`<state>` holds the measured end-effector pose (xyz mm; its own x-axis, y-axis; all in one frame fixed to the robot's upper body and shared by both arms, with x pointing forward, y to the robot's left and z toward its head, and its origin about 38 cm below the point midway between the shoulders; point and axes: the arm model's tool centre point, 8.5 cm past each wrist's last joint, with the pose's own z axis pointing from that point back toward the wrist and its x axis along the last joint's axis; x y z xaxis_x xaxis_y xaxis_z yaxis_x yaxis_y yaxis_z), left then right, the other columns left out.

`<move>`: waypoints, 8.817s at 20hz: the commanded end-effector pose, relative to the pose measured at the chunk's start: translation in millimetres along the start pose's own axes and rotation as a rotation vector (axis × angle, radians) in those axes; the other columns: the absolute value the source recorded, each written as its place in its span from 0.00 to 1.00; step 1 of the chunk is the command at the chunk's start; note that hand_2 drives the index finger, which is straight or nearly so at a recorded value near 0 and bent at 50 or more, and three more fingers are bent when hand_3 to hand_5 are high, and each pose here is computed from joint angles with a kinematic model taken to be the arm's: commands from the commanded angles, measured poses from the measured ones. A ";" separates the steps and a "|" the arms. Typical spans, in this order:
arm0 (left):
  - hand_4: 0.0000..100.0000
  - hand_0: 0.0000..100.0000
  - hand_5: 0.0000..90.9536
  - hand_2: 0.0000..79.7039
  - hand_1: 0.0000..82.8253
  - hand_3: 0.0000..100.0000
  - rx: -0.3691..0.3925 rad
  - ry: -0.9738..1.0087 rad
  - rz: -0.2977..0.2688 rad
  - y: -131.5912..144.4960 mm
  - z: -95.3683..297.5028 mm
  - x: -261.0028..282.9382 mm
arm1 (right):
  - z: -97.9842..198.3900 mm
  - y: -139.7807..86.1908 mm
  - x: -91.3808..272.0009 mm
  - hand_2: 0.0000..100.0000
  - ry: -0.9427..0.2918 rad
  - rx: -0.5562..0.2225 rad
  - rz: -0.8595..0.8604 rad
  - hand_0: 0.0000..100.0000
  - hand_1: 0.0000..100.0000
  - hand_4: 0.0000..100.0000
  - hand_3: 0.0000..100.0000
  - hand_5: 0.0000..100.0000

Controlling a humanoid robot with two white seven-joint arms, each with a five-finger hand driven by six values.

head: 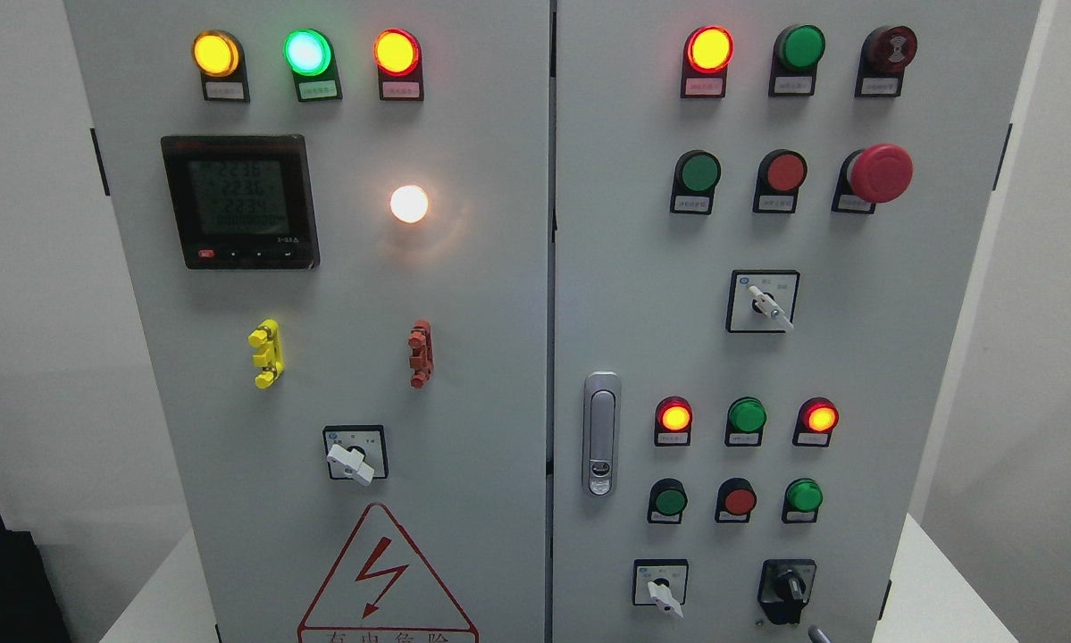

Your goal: Trip black knob to open circuit

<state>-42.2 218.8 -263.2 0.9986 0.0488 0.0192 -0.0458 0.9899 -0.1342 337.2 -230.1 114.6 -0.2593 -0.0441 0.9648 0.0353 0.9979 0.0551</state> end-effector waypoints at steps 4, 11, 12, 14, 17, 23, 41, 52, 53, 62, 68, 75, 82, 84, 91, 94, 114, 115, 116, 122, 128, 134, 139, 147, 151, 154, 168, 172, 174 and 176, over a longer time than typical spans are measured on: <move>0.00 0.12 0.00 0.00 0.47 0.00 0.000 0.004 -0.023 0.0 0.0 -0.4 | -6.5 -10.9 8.6 0.00 -0.021 -0.016 0.015 0.00 0.00 1.00 1.00 1.00; 0.00 0.12 0.00 0.00 0.47 0.00 0.000 0.003 -0.023 0.0 0.0 -0.2 | -6.4 -9.2 7.7 0.00 -0.017 -0.015 0.011 0.00 0.00 1.00 1.00 1.00; 0.00 0.12 0.00 0.00 0.47 0.00 0.000 0.003 -0.023 0.0 0.0 -0.2 | -6.3 -9.6 6.5 0.00 -0.013 -0.014 0.013 0.00 0.00 1.00 1.00 1.00; 0.00 0.12 0.00 0.00 0.47 0.00 0.000 0.004 -0.023 0.0 0.0 -0.4 | -6.2 -9.3 6.4 0.00 -0.013 -0.015 0.011 0.00 0.00 1.00 1.00 1.00; 0.00 0.12 0.00 0.00 0.47 0.00 0.000 0.004 -0.023 0.0 0.0 -0.4 | -6.2 -8.8 5.9 0.00 -0.011 -0.014 0.011 0.00 0.00 1.00 1.00 1.00; 0.00 0.12 0.00 0.00 0.47 0.00 0.000 0.004 -0.023 0.0 0.0 -0.4 | -5.5 -5.0 5.3 0.00 -0.010 -0.004 0.009 0.00 0.00 1.00 1.00 1.00; 0.00 0.12 0.00 0.00 0.47 0.00 0.000 0.004 -0.023 0.0 0.0 -0.4 | -6.6 0.4 3.5 0.00 -0.004 0.009 0.006 0.00 0.00 1.00 1.00 1.00; 0.00 0.12 0.00 0.00 0.47 0.00 0.000 0.004 -0.023 0.0 0.0 -0.4 | -7.3 5.9 4.0 0.00 -0.008 0.017 0.003 0.00 0.00 1.00 1.00 1.00; 0.00 0.12 0.00 0.00 0.47 0.00 0.000 0.003 -0.023 0.0 0.0 -0.2 | -7.3 6.0 3.8 0.00 -0.006 0.017 0.005 0.00 0.00 1.00 1.00 1.00; 0.00 0.12 0.00 0.00 0.47 0.00 0.000 0.004 -0.023 0.0 0.0 -0.4 | -8.7 8.8 3.7 0.00 -0.002 0.023 0.003 0.00 0.00 1.00 1.00 1.00; 0.00 0.12 0.00 0.00 0.47 0.00 0.000 0.003 -0.023 0.0 0.0 -0.2 | -9.4 12.8 4.2 0.00 -0.005 0.028 -0.002 0.00 0.00 1.00 1.00 1.00; 0.00 0.12 0.00 0.00 0.47 0.00 0.000 0.004 -0.023 0.0 0.0 -0.4 | -9.2 15.5 4.0 0.00 -0.004 0.036 -0.005 0.00 0.00 1.00 1.00 1.00; 0.00 0.12 0.00 0.00 0.47 0.00 0.000 0.004 -0.023 0.0 0.0 -0.4 | -8.7 15.8 3.5 0.00 -0.002 0.035 -0.004 0.00 0.00 1.00 1.00 1.00; 0.00 0.12 0.00 0.00 0.47 0.00 0.000 0.004 -0.023 0.0 0.0 -0.4 | -8.7 15.8 3.5 0.00 -0.002 0.035 -0.004 0.00 0.00 1.00 1.00 1.00; 0.00 0.12 0.00 0.00 0.47 0.00 0.000 0.004 -0.023 0.0 0.0 -0.4 | -10.0 19.4 4.3 0.00 -0.005 0.044 -0.008 0.00 0.00 1.00 1.00 1.00; 0.00 0.12 0.00 0.00 0.47 0.00 0.000 0.004 -0.023 0.0 0.0 -0.4 | -11.0 20.0 5.2 0.00 -0.008 0.044 -0.009 0.00 0.00 1.00 1.00 1.00; 0.00 0.12 0.00 0.00 0.47 0.00 0.000 0.004 -0.023 0.0 0.0 -0.4 | -10.5 25.9 5.2 0.00 -0.007 0.054 -0.017 0.00 0.00 1.00 1.00 1.00; 0.00 0.12 0.00 0.00 0.47 0.00 0.001 0.004 -0.023 0.1 0.0 -0.4 | -10.4 26.9 5.2 0.00 -0.007 0.055 -0.018 0.00 0.00 1.00 1.00 1.00; 0.00 0.12 0.00 0.00 0.47 0.00 0.000 0.003 -0.023 0.0 0.0 -0.2 | -10.4 26.9 5.8 0.00 -0.010 0.055 -0.018 0.00 0.00 1.00 1.00 1.00; 0.00 0.12 0.00 0.00 0.47 0.00 0.000 0.003 -0.023 0.0 0.0 -0.2 | -9.7 29.6 5.8 0.00 -0.009 0.063 -0.020 0.00 0.00 1.00 1.00 1.00; 0.00 0.12 0.00 0.00 0.47 0.00 0.000 0.003 -0.023 0.0 0.0 -0.2 | -10.2 30.9 6.7 0.00 -0.012 0.066 -0.022 0.00 0.00 1.00 1.00 1.00; 0.00 0.12 0.00 0.00 0.47 0.00 0.000 0.003 -0.023 0.0 0.0 -0.2 | -10.5 32.0 7.0 0.00 -0.013 0.069 -0.023 0.00 0.00 1.00 1.00 1.00; 0.00 0.12 0.00 0.00 0.47 0.00 0.000 0.003 -0.023 0.0 0.0 -0.2 | -11.3 34.8 7.7 0.00 -0.016 0.074 -0.028 0.00 0.00 1.00 1.00 1.00; 0.00 0.12 0.00 0.00 0.47 0.00 0.000 0.004 -0.023 0.0 0.0 -0.4 | -12.2 35.9 8.6 0.00 -0.020 0.076 -0.032 0.00 0.00 1.00 1.00 1.00; 0.00 0.12 0.00 0.00 0.47 0.00 0.000 0.003 -0.023 0.0 0.0 -0.2 | -12.7 35.9 9.0 0.00 -0.021 0.076 -0.033 0.00 0.00 1.00 1.00 1.00; 0.00 0.12 0.00 0.00 0.47 0.00 0.000 0.004 -0.023 0.0 0.0 -0.4 | -12.6 36.5 9.0 0.00 -0.021 0.077 -0.034 0.00 0.00 1.00 1.00 1.00; 0.00 0.12 0.00 0.00 0.47 0.00 0.000 0.004 -0.023 0.0 0.0 -0.4 | -14.0 37.8 10.6 0.00 -0.029 0.080 -0.039 0.00 0.00 1.00 1.00 1.00; 0.00 0.12 0.00 0.00 0.47 0.00 0.000 0.003 -0.023 0.0 0.0 -0.2 | -13.8 39.4 10.5 0.00 -0.029 0.085 -0.040 0.00 0.00 1.00 1.00 1.00; 0.00 0.12 0.00 0.00 0.47 0.00 0.000 0.003 -0.023 0.0 0.0 -0.2 | -13.8 39.4 10.7 0.00 -0.030 0.085 -0.040 0.00 0.00 1.00 1.00 1.00; 0.00 0.12 0.00 0.00 0.47 0.00 0.000 0.003 -0.023 0.0 0.0 -0.2 | -13.8 39.4 10.7 0.00 -0.030 0.085 -0.040 0.00 0.00 1.00 1.00 1.00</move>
<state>-42.0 218.8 -263.2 0.9986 0.0487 0.0219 -0.0453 0.9900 -0.1337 349.4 -193.8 129.4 -0.2796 -0.0811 0.9567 -0.0499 0.9963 0.0699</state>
